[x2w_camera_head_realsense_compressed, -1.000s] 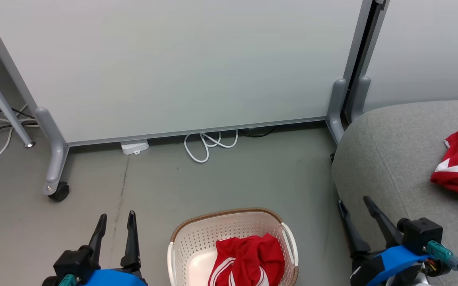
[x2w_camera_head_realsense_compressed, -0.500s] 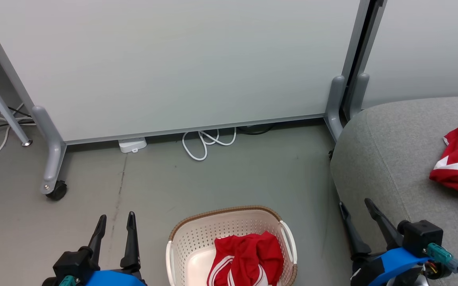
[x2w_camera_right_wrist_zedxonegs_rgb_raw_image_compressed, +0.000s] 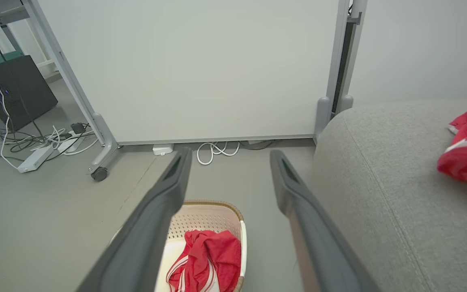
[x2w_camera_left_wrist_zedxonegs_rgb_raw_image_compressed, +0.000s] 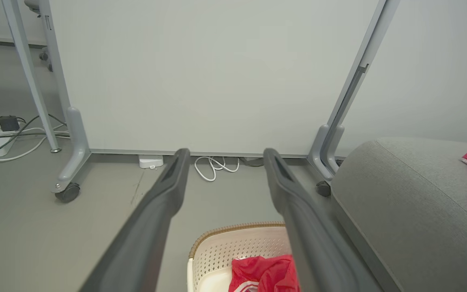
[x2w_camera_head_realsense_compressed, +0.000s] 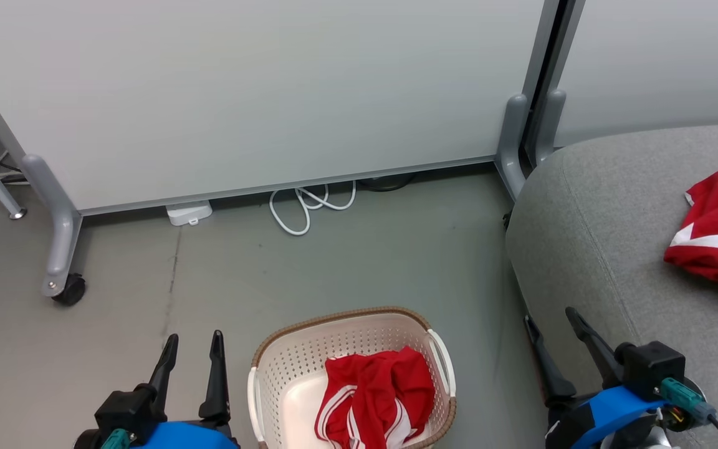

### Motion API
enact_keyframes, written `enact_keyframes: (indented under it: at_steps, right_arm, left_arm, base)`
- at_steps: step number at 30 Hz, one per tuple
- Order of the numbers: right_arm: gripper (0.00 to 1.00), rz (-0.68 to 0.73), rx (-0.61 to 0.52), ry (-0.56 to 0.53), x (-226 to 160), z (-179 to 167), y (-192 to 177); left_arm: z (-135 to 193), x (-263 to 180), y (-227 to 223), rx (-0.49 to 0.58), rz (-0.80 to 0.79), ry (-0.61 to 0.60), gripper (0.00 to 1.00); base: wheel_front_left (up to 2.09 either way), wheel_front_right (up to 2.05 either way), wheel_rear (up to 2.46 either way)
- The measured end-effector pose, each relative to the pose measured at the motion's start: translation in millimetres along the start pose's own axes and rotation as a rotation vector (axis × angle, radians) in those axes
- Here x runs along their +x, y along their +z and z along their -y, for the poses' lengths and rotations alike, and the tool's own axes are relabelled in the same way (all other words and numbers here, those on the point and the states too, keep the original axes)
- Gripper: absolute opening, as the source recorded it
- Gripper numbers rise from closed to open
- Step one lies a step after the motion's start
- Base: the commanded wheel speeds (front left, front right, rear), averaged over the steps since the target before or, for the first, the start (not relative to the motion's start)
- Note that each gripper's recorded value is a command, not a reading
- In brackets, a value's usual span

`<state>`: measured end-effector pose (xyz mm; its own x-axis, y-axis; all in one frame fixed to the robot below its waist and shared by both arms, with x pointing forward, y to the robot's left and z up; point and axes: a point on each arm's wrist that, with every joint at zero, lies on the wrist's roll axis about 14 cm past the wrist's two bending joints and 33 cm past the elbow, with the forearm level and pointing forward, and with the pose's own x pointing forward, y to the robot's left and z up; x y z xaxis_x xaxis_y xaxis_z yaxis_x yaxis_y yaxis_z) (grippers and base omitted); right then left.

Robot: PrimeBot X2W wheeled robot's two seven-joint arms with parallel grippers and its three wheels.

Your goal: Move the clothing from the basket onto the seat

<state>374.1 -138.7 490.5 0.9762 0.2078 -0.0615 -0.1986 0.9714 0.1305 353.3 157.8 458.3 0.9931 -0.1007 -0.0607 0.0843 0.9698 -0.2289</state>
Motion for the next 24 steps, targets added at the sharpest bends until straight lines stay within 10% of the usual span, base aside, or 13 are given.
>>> enact_keyframes:
  at_steps: [24]
  right_arm:
    - [1.00, -0.098, 0.001, -0.032, 63, 31, -52]
  left_arm:
    - [93, 99, -163, 0.007, -0.464, -0.360, 1.00]
  base:
    - [0.00, 0.00, 0.00]
